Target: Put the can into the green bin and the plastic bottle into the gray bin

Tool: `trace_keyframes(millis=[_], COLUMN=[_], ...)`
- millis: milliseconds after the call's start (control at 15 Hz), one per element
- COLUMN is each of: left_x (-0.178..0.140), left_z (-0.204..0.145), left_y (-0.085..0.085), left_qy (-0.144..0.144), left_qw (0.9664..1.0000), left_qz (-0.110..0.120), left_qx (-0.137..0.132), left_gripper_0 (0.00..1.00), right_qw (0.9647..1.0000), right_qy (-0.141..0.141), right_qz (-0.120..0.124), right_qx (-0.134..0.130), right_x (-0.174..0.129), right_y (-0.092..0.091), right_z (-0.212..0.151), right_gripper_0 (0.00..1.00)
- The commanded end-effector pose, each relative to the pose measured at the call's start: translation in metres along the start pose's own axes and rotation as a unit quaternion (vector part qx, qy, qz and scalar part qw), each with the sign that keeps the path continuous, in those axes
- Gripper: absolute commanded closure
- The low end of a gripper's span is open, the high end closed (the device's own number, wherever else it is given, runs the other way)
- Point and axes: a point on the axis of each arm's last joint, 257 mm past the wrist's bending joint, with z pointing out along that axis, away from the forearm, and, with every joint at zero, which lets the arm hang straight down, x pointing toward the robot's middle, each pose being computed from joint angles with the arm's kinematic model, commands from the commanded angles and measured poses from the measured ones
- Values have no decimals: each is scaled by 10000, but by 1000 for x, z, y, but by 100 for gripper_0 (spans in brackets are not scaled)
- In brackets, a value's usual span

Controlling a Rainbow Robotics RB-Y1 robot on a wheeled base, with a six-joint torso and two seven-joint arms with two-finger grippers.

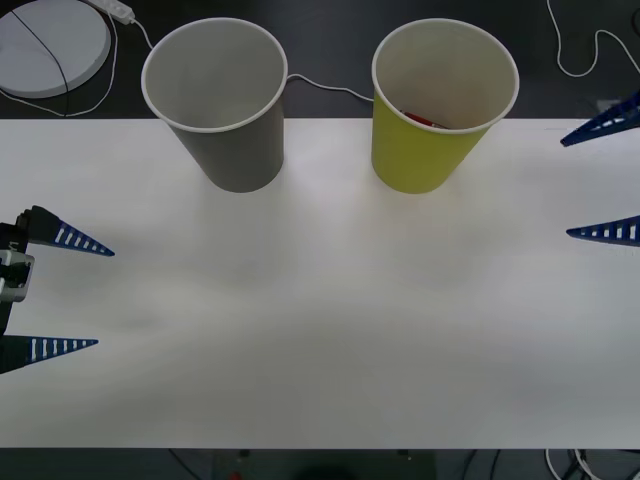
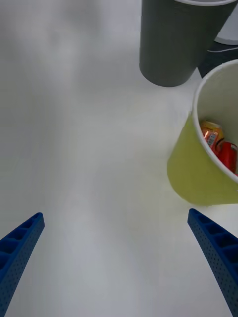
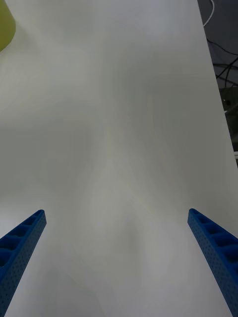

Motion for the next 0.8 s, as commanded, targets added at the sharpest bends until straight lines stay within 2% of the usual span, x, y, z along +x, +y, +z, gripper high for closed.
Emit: trace_keyframes(millis=[67,400,600,800], left_x=[0,0,0,0], left_z=[0,0,0,0], left_y=[0,0,0,0], left_qy=[0,0,0,0], left_qw=[10000,10000,10000,10000], left_qz=[0,0,0,0], left_qx=[0,0,0,0], left_gripper_0=[0,0,0,0], right_qw=[9995,9979,9973,9976], right_qy=[-237,-564,-654,-651], right_qz=[-186,-269,-317,-235], right_qx=[-91,-169,-109,-98], right_x=[15,38,49,59], right_y=[23,60,73,83], right_z=[2,13,15,21], right_gripper_0=[0,0,0,0])
